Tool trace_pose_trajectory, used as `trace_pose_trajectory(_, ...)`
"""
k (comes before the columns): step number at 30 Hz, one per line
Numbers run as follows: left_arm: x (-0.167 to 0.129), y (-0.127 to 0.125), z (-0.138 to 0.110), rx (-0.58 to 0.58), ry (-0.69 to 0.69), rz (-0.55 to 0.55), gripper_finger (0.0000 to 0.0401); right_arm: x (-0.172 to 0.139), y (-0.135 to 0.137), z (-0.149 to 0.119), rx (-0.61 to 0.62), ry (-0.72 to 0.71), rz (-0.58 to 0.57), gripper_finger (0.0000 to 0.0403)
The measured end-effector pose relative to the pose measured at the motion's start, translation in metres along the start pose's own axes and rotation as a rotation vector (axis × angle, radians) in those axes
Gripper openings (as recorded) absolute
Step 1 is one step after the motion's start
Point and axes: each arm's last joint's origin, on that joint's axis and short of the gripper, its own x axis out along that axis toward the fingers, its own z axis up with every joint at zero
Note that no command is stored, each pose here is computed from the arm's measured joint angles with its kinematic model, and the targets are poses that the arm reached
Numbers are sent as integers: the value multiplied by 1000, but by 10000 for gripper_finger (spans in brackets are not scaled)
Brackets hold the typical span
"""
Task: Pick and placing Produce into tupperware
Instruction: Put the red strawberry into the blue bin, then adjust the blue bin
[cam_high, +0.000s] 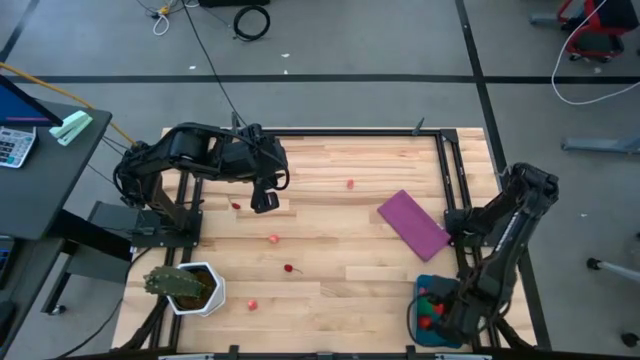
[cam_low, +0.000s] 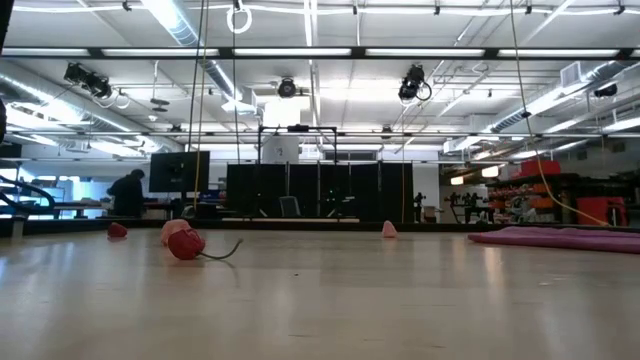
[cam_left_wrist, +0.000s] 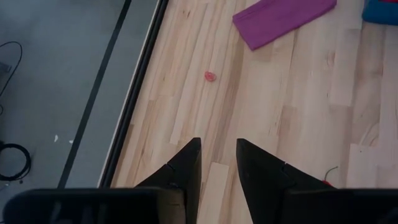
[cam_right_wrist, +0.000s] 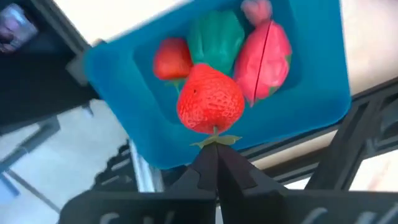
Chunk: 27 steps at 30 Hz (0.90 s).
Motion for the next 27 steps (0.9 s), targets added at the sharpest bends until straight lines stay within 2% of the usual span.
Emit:
trace_pose_trajectory(6,0,0,0,3,0,0,107,31,-6,13,-2,107,34,0)
trace_pose_trajectory(16,0,0,0,7,0,0,107,48,-19,35,5,48,-4,23)
trace_pose_trajectory(23,0,0,0,7,0,0,107,52,-26,46,81,6,-27,65)
trace_pose_trajectory(27,0,0,0,7,0,0,107,52,-27,50,44,-50,-34,84)
